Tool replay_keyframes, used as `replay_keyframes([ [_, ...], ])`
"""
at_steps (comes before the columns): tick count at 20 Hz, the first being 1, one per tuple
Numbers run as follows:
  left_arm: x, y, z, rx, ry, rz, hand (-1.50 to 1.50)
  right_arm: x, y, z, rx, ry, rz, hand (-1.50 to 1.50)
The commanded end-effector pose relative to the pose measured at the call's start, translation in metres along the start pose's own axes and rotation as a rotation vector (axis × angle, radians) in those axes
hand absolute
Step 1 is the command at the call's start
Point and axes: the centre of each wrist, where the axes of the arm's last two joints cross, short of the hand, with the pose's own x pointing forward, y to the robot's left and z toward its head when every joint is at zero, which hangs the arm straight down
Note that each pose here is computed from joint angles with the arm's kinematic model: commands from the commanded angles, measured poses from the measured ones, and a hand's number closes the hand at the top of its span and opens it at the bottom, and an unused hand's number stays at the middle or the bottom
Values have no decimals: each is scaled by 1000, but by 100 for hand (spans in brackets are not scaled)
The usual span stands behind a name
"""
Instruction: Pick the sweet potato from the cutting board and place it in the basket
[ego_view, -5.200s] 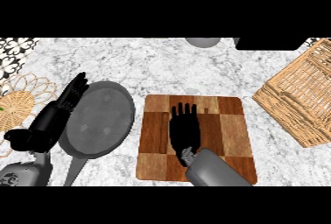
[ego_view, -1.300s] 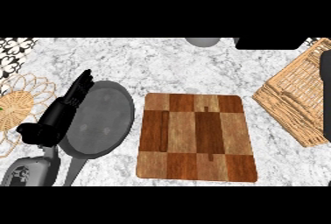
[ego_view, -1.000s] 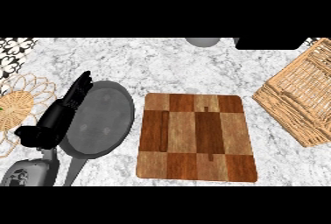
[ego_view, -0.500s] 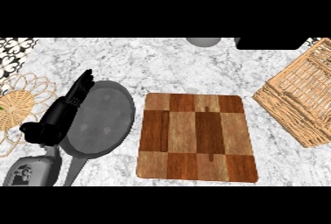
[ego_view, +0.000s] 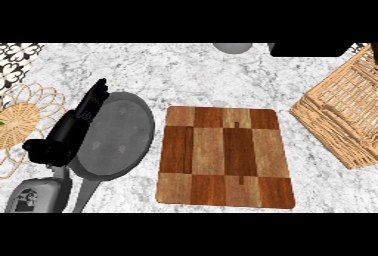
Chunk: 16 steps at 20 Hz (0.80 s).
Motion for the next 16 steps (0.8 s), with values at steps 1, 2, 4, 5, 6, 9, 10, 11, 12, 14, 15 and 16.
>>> replay_keyframes([
  [1, 23, 0, -12, -4, 8, 8, 0, 9, 1, -10, 13, -35, -1, -150],
  [2, 1, -8, 2, 7, 0, -5, 0, -1, 11, 8, 16, -44, 0, -150],
  [4, -9, 5, 11, -3, -8, -10, 0, 0, -3, -9, 12, -57, -33, -150],
  [5, 2, 7, 9, -18, 1, -28, 0, 12, 1, -12, -5, -57, -58, -150],
  [6, 3, 3, 9, -12, -4, -4, 0, 11, -14, -23, -8, -70, -89, -150],
  [9, 4, 16, 1, 3, -6, 0, 0, 20, -13, -24, -17, -37, -192, -150],
  [10, 14, 4, 8, 1, 7, -18, 0, 16, -29, -21, -32, -31, -209, -150],
  [11, 15, -16, -6, -3, 8, 20, 0, 36, -24, -33, -50, 18, -254, -150],
  [12, 7, -1, 5, 4, 14, -17, 0, 20, -26, -32, -72, 58, -276, -150],
  [14, 15, 18, 6, 17, 10, -16, 0, 24, -55, -56, -73, 95, -350, -150],
  [15, -4, 7, 8, 6, -9, -15, 0, 4, -44, -40, -71, 117, -321, -150],
  [16, 2, 15, 1, 28, 12, 9, 0, 11, -52, -25, -15, 128, -348, -150],
])
